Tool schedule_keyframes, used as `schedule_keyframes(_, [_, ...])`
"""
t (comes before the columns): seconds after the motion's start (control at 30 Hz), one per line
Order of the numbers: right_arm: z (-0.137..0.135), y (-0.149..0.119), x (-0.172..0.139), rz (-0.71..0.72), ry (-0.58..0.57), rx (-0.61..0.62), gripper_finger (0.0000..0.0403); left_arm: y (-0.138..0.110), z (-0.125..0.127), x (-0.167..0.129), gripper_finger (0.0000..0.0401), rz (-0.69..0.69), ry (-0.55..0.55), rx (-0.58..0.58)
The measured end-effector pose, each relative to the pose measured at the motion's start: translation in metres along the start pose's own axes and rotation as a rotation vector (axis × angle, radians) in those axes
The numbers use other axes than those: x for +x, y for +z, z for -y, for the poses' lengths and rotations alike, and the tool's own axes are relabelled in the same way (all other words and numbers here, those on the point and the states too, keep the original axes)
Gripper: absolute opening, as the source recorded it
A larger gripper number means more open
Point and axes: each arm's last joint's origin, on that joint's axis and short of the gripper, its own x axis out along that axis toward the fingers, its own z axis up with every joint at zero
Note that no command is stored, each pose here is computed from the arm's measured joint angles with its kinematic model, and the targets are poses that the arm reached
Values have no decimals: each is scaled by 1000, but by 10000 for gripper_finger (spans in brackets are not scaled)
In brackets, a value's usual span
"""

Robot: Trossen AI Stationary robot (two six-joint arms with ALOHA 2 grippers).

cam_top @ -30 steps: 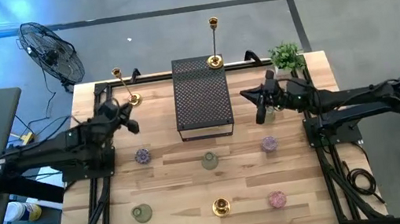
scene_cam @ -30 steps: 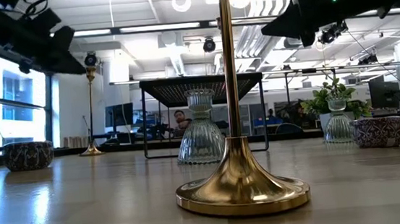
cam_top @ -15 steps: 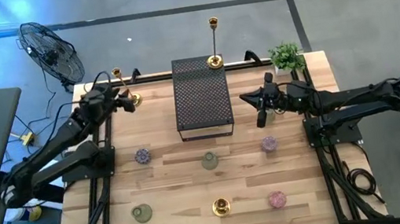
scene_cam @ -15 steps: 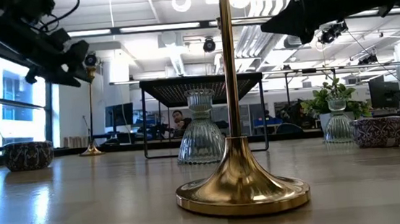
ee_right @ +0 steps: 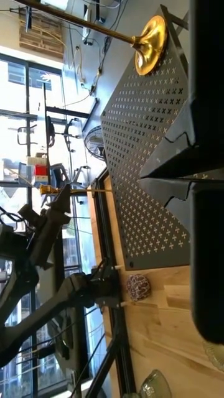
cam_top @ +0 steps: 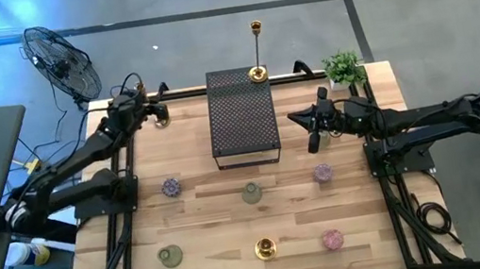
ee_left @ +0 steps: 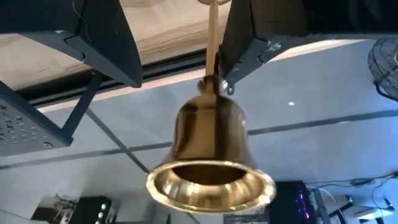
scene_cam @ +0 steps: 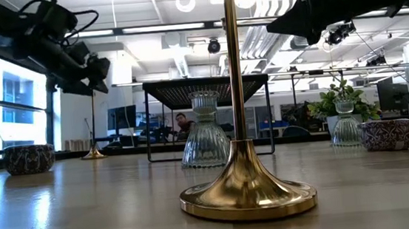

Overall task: Pick & Place candle stick holders
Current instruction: Put the top gold candle holder on the shelf

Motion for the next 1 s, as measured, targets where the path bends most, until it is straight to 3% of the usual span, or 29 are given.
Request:
schedule_keyframes(0.17, [0, 0, 0, -3, 0, 0, 1, -3, 2, 8, 206, -6, 8, -7])
schedule_keyframes(0.27, [0, 0, 0, -4, 0, -1, 1, -3, 2, 8, 184, -5, 28, -6])
schedule_keyframes(0.63, [0, 0, 0, -4, 0, -1, 1, 4, 2, 3, 14, 35, 8, 58])
schedule_keyframes(0.83, [0, 0, 0, -4, -4, -1, 1, 51, 10, -24, 24, 111, -76, 81])
schedule_keyframes(1.0, [0, 0, 0, -3, -5, -2, 2, 100, 24, -50, 10, 215, -308, 60])
